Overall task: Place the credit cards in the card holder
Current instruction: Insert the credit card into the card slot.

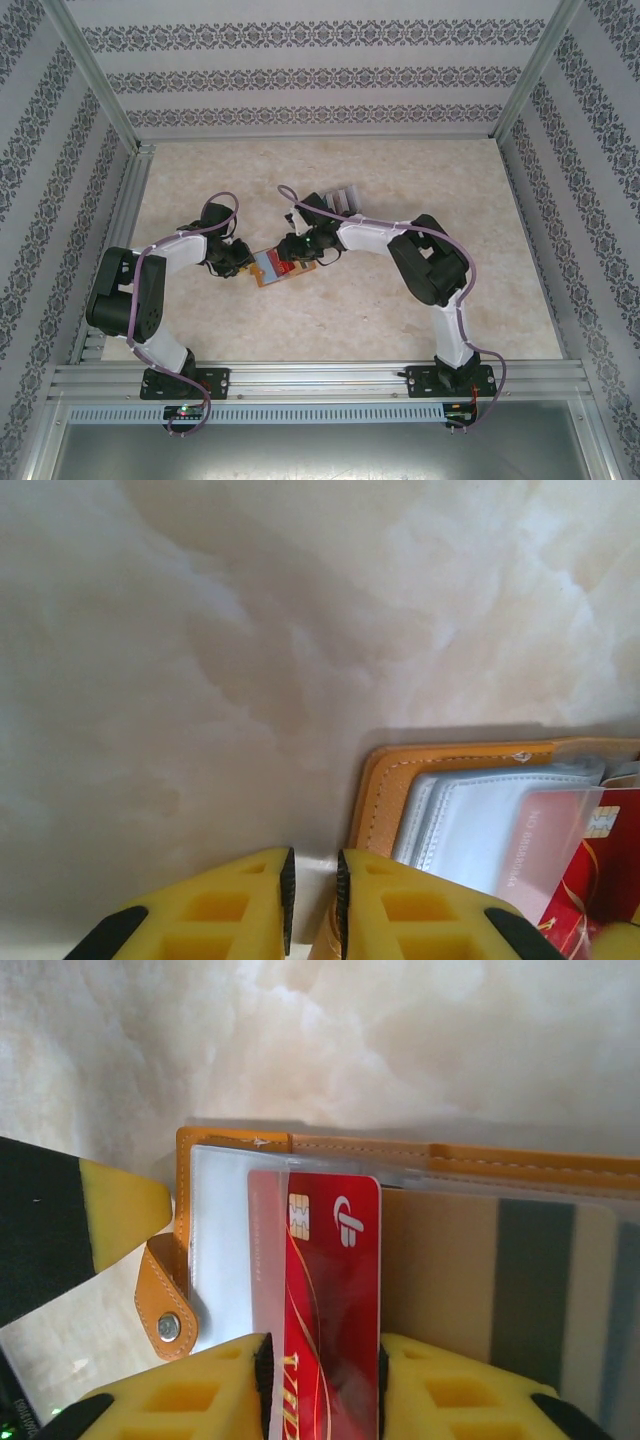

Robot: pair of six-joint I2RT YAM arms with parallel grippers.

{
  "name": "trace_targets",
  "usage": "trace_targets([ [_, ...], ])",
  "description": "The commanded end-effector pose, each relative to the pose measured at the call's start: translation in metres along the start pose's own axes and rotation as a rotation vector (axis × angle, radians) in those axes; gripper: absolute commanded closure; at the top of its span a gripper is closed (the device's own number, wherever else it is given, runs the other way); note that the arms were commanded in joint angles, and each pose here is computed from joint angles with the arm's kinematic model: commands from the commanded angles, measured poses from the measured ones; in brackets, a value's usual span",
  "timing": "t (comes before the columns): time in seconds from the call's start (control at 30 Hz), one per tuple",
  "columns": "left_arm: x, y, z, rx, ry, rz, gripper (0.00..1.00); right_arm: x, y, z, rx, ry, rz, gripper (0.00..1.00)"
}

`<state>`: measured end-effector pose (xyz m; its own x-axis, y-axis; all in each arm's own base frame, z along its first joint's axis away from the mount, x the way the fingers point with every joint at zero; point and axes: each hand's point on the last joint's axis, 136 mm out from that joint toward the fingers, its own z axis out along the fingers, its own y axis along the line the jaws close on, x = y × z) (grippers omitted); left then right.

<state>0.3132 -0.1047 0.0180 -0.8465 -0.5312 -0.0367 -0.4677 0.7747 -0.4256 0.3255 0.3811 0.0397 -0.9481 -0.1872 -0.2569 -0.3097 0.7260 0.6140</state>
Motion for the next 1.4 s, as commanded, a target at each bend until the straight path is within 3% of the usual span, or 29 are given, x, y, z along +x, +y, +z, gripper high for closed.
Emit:
trace_targets([
  [0.0, 0.006, 0.001, 0.004, 0.005, 0.015, 0.009, 0.79, -0.009, -0.001, -0.022, 0.061, -0.047, -0.049, 0.65],
  [0.17, 0.005, 0.0, 0.005, 0.01, 0.02, 0.006, 0.8, -0.013, 0.003, -0.03, 0.054, -0.062, -0.056, 0.65],
  [0.43, 0.006, 0.002, 0.007, 0.003, 0.024, 0.006, 0.84, -0.006, -0.008, -0.015, 0.064, -0.022, -0.037, 0.78],
  [0.73, 0.01, 0.004, 0.01, 0.011, 0.037, -0.007, 0.87, 0.002, -0.014, -0.003, 0.07, 0.013, -0.023, 0.85],
  [1.37, 0.023, -0.003, 0.024, 0.059, 0.065, -0.034, 0.88, 0.015, 0.003, 0.021, 0.043, 0.064, -0.041, 0.85],
])
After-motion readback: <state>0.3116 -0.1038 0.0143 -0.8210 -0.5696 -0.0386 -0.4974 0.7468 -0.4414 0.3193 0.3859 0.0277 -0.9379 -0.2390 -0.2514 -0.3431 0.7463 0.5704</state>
